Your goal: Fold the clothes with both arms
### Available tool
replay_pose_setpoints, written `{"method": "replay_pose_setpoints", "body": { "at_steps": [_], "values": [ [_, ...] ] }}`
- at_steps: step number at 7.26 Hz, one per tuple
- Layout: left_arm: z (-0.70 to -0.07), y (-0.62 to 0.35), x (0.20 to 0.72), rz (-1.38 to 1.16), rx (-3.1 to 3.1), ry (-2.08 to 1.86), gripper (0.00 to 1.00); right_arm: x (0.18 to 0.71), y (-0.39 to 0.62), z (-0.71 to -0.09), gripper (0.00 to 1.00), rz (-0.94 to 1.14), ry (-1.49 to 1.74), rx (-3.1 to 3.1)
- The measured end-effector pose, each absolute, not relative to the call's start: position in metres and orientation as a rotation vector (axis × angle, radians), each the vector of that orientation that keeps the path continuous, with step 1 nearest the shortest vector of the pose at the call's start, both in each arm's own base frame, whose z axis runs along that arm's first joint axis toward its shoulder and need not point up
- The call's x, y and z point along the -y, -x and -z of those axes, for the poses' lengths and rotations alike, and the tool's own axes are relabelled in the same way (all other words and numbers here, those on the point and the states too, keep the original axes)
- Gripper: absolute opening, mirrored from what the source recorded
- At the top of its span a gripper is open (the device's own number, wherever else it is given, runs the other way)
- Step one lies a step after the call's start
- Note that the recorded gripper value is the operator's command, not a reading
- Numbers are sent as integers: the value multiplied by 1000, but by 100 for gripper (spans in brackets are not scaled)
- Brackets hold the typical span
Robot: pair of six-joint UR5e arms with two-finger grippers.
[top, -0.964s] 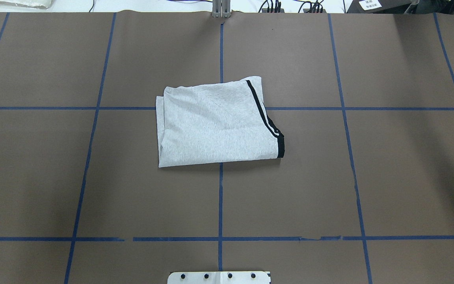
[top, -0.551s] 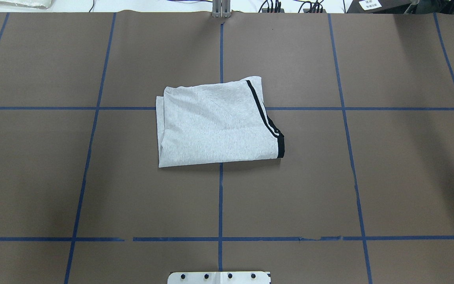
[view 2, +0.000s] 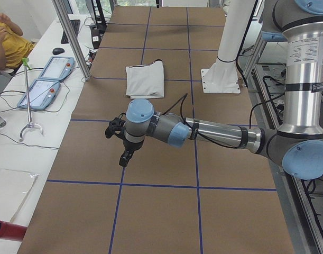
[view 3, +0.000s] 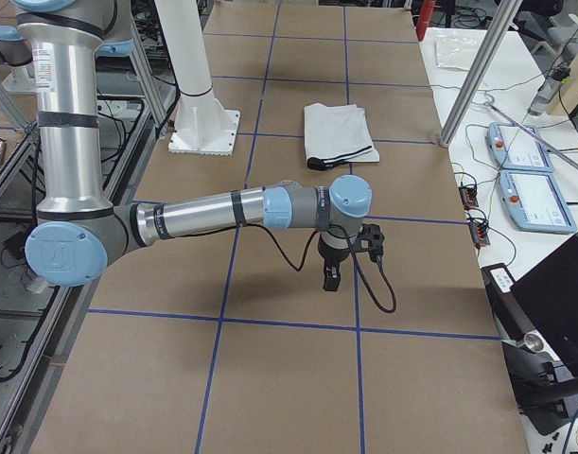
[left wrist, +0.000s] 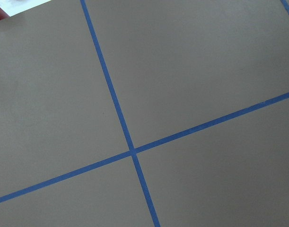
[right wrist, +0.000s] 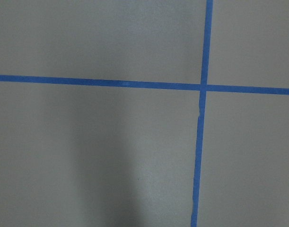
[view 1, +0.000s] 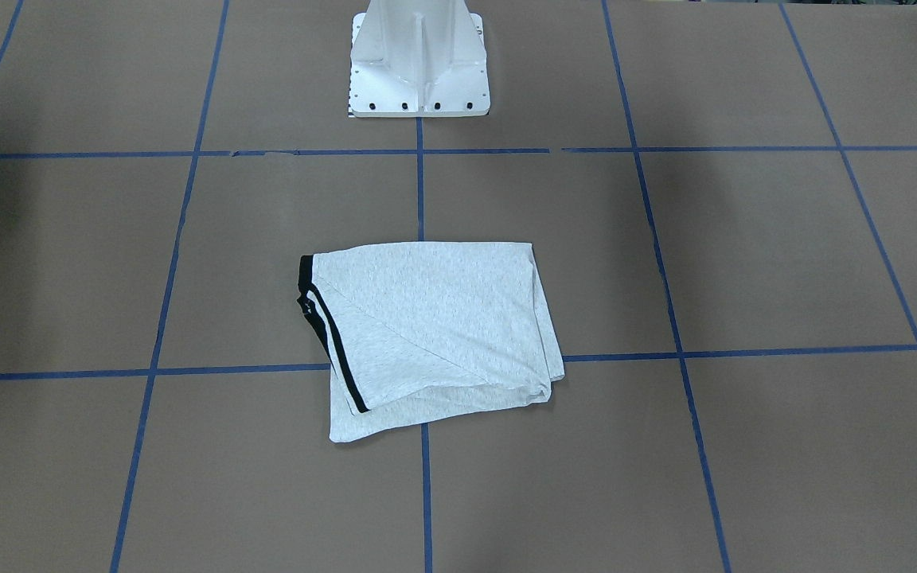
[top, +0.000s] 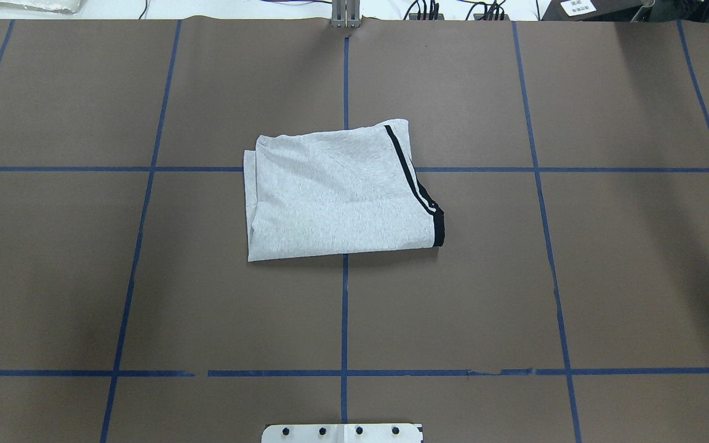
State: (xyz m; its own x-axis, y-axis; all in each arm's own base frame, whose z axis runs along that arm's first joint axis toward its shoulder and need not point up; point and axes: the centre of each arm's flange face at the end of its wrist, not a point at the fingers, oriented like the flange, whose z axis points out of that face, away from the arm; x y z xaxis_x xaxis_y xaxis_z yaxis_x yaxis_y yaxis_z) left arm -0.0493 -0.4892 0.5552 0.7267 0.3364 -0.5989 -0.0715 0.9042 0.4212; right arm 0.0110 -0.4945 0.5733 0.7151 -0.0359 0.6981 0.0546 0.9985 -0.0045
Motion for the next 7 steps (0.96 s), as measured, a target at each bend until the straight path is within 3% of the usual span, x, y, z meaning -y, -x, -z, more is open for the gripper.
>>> {"method": "replay_pose_setpoints", "body": {
  "at_steps": [7],
  "values": [
    [-554, 50, 487, -231, -730, -387, 100, 477, -37, -601, 100, 8, -9, 770]
  ]
}}
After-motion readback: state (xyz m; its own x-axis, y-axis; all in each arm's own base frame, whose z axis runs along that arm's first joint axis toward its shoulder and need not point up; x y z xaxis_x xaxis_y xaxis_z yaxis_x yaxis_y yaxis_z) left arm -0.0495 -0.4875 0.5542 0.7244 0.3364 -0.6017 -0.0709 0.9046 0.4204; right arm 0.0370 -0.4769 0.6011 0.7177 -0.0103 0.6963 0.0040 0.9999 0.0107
